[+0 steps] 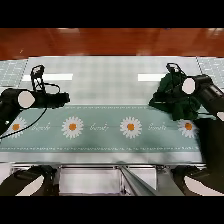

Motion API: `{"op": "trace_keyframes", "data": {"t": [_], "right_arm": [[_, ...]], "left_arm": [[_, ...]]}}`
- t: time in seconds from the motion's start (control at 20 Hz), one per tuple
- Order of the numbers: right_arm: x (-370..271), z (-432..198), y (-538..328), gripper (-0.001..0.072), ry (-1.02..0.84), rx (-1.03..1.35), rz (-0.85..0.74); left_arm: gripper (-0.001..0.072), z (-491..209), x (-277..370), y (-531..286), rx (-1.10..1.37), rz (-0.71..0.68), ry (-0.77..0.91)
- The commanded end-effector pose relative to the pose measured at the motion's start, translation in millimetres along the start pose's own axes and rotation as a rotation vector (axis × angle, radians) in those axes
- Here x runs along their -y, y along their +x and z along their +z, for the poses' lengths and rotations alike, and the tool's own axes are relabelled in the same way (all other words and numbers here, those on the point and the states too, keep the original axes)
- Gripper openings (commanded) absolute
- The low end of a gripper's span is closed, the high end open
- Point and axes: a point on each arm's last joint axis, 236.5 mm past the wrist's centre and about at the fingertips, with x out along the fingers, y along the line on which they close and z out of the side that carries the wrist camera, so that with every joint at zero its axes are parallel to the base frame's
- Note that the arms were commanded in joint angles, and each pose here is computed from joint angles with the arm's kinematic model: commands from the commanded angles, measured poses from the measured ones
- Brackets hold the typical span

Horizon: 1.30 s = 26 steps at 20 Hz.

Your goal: Fold the shirts.

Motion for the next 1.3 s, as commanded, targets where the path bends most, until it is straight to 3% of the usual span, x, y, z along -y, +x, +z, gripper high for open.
{"op": "trace_keyframes", "data": {"t": [0.0,0.4,0.45,0.5,0.55,0.7,0.85,1.0,1.25], "right_arm": [[0.2,0.4,-0.2,0.0029,0.001,0.001,0.0],[-11.3,49.9,-6.2,0.0048,-0.006,0.212,0.048],[-9.1,62.7,-12.0,0.0195,-0.03,0.258,0.041],[-3.5,80.5,-23.3,0.0424,-0.04,0.314,0.027],[8.3,98.8,-39.6,0.0414,-0.043,0.36,-0.004],[81.0,134.6,-85.6,0.0413,-0.005,0.446,-0.166],[152.3,110.5,-68.0,0.0413,0.125,0.327,-0.224],[176.6,68.3,-15.4,0.0413,0.119,0.097,-0.223],[187.7,43.3,47.5,0.0413,0.17,-0.04,-0.2]], "left_arm": [[0.0019,0.4,-0.2,0.1,0.001,0.0,-0.001],[0.0019,7.9,2.1,0.2,0.032,-0.009,-0.001],[0.0032,7.9,2.1,0.2,0.032,-0.009,-0.001],[0.0189,7.3,1.9,0.1,0.03,-0.008,0.0],[0.05,4.8,1.1,0.1,0.019,-0.005,0.0],[0.0508,-11.0,-4.5,-0.2,-0.048,0.017,-0.004],[0.0508,-17.3,-3.8,-0.5,-0.072,0.02,0.002],[0.0508,-17.0,-3.0,-0.3,-0.071,0.017,-0.001],[0.0508,-19.1,-3.6,-0.4,-0.08,0.02,-0.001]]}}
